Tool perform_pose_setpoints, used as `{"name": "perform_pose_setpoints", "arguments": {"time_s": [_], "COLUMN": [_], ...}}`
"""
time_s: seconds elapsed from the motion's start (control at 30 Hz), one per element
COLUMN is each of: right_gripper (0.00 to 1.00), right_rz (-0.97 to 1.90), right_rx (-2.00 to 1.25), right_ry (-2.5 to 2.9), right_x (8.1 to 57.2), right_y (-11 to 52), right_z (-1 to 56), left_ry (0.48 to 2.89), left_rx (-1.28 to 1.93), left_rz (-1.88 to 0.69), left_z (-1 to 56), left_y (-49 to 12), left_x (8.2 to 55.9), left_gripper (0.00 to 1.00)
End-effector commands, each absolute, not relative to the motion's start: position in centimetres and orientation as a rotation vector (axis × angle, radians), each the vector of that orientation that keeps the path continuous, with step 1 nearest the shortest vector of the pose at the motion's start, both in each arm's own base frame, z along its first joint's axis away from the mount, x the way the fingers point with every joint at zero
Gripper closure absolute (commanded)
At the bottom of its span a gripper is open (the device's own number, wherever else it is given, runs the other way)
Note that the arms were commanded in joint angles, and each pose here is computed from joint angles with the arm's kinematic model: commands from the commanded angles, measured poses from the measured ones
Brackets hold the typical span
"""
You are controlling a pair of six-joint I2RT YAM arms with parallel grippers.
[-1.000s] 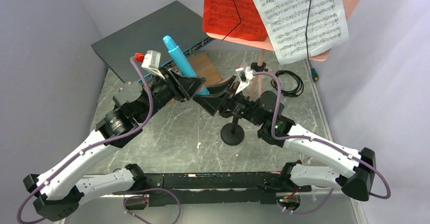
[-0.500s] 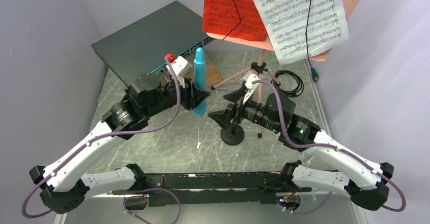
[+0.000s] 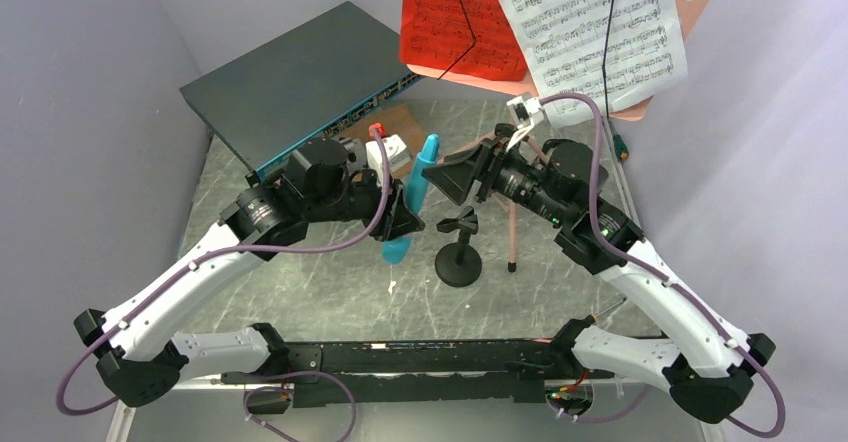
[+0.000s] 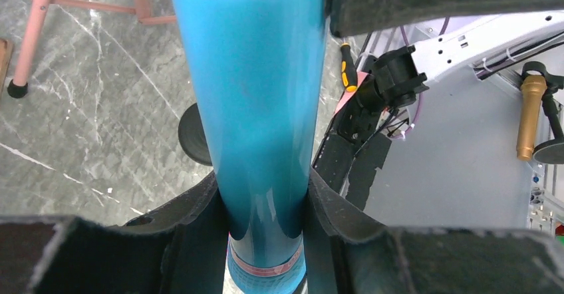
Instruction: Set up the instrument practice props
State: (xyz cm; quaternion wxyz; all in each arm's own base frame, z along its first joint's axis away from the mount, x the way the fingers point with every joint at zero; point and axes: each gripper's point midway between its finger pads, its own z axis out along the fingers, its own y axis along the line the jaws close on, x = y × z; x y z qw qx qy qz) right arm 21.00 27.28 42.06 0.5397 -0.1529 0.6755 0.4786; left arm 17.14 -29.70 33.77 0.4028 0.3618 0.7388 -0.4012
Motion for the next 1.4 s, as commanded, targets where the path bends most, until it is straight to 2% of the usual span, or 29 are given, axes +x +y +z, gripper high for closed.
{"name": "perform_pose_setpoints", "arguments": {"time_s": [0.0, 0.07, 0.2, 0.23, 0.3, 0.33, 0.37, 0.4, 0.43, 0.47, 0.5, 0.7, 0.9, 1.0, 1.13, 1.2, 1.37], "right_gripper": [0.32, 0.36, 0.53, 0.63, 0.97, 1.0, 1.0, 1.0, 1.0, 1.0, 1.0, 1.0, 1.0, 1.0, 1.0, 1.0, 1.0], "right_rz": [1.304, 1.307, 1.38, 1.406, 1.465, 1.478, 1.482, 1.481, 1.486, 1.5, 1.524, 1.666, 1.769, 1.777, 1.967, 2.005, 2.076], "right_rx": [-0.273, -0.232, -0.206, -0.209, -0.196, -0.156, -0.099, -0.036, 0.02, 0.062, 0.094, 0.232, 0.3, 0.335, 0.436, 0.483, 0.542], "right_ry": [1.603, 1.63, 1.66, 1.663, 1.652, 1.679, 1.73, 1.77, 1.797, 1.814, 1.826, 1.98, 2.03, 2.067, 2.024, 2.031, 2.025], "right_x": [21.1, 21.8, 21.8, 21.5, 21.1, 21.1, 21.2, 21.4, 21.5, 21.5, 21.5, 21.3, 21.0, 21.0, 20.9, 21.1, 21.6], "right_y": [28.8, 29.1, 30.1, 30.3, 30.5, 30.4, 30.2, 29.8, 29.4, 29.0, 28.7, 27.8, 27.5, 27.2, 27.6, 27.8, 28.2], "right_z": [43.1, 42.3, 41.3, 41.1, 41.2, 40.9, 40.3, 39.8, 39.5, 39.3, 39.2, 37.7, 37.6, 37.5, 38.5, 38.6, 38.9], "left_ry": [1.797, 1.806, 1.835, 1.837, 1.847, 1.848, 1.85, 1.846, 1.843, 1.833, 1.82, 1.412, 0.859, 0.781, 0.712, 0.646, 0.522], "left_rx": [0.967, 0.985, 0.988, 0.985, 0.978, 0.977, 0.982, 0.98, 0.968, 0.946, 0.924, 1.034, 1.107, 1.176, 1.29, 1.34, 1.32], "left_rz": [-1.123, -1.137, -1.119, -1.109, -1.082, -1.064, -1.038, -1.003, -0.955, -0.895, -0.831, -0.484, -0.303, -0.356, -0.387, -0.406, -0.413], "left_z": [35.5, 35.2, 34.9, 35.0, 35.0, 35.2, 35.2, 35.3, 35.3, 35.5, 35.5, 36.6, 39.4, 40.2, 38.8, 37.9, 40.2], "left_y": [-30.8, -31.2, -31.6, -31.6, -31.4, -31.3, -31.0, -30.5, -29.8, -29.0, -28.1, -23.3, -20.8, -20.7, -22.1, -23.6, -26.4], "left_x": [16.0, 16.0, 16.5, 16.7, 17.1, 17.2, 17.4, 17.6, 17.9, 18.4, 19.0, 19.8, 16.3, 13.8, 12.8, 12.8, 13.9], "left_gripper": [1.0, 1.0, 1.0, 1.0, 1.0, 0.91, 0.74, 0.49, 0.21, 0.06, 0.01, 0.01, 0.01, 0.0, 0.01, 0.01, 0.01]}}
